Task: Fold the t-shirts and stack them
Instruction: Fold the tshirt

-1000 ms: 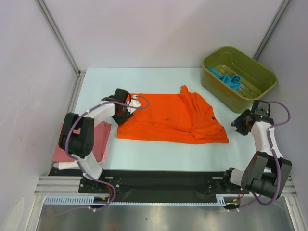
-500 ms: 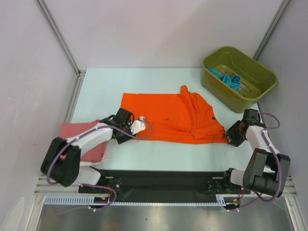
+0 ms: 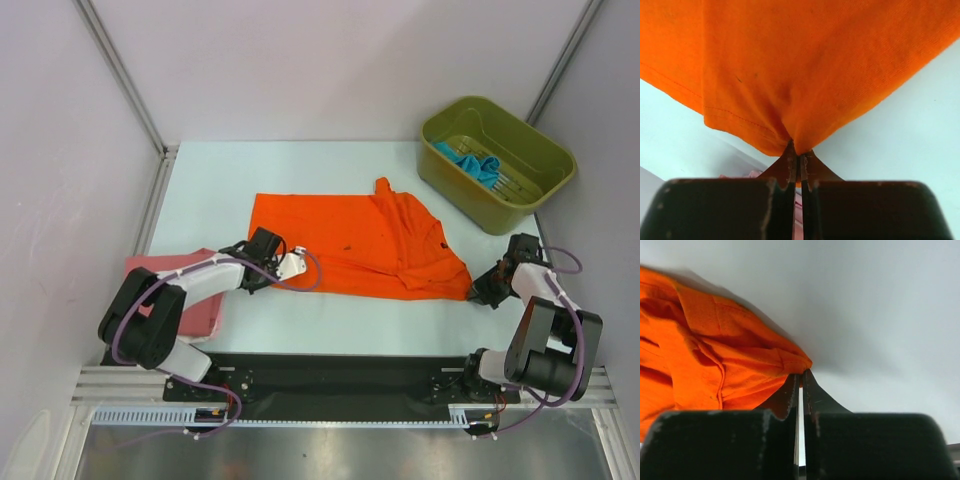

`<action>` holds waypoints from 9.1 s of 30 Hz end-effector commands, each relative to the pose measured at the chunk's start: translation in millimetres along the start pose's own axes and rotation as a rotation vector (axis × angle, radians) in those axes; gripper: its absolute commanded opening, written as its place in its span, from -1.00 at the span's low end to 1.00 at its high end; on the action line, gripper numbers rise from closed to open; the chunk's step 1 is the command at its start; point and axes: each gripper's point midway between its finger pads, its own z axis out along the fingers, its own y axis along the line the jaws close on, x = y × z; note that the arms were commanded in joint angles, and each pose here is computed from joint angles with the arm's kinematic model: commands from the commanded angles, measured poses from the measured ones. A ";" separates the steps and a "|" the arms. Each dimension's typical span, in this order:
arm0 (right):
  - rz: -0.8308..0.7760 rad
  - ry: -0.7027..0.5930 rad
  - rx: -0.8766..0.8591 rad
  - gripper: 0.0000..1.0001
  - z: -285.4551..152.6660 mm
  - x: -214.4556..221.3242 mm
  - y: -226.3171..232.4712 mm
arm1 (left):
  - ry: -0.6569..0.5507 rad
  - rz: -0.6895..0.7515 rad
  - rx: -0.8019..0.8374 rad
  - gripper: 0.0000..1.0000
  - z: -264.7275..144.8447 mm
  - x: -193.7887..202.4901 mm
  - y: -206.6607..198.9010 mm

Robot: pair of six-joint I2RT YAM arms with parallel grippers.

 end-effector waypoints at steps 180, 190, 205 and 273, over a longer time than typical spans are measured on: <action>-0.297 -0.087 0.036 -1.00 -70.5 29.5 52.9 | -0.116 -0.180 0.004 -0.99 -27.2 -1.9 107.2; -0.260 -0.078 0.083 -1.00 -50.3 34.4 35.6 | -0.076 -0.149 0.113 -0.99 -18.5 13.0 71.8; -0.549 -0.301 -0.242 -0.06 -95.7 23.9 125.6 | -0.173 -0.120 0.304 0.22 -80.8 -9.2 60.8; -0.365 0.050 -0.122 -0.20 -27.9 43.5 57.0 | -0.640 -0.091 0.635 0.21 -64.3 -346.3 -118.6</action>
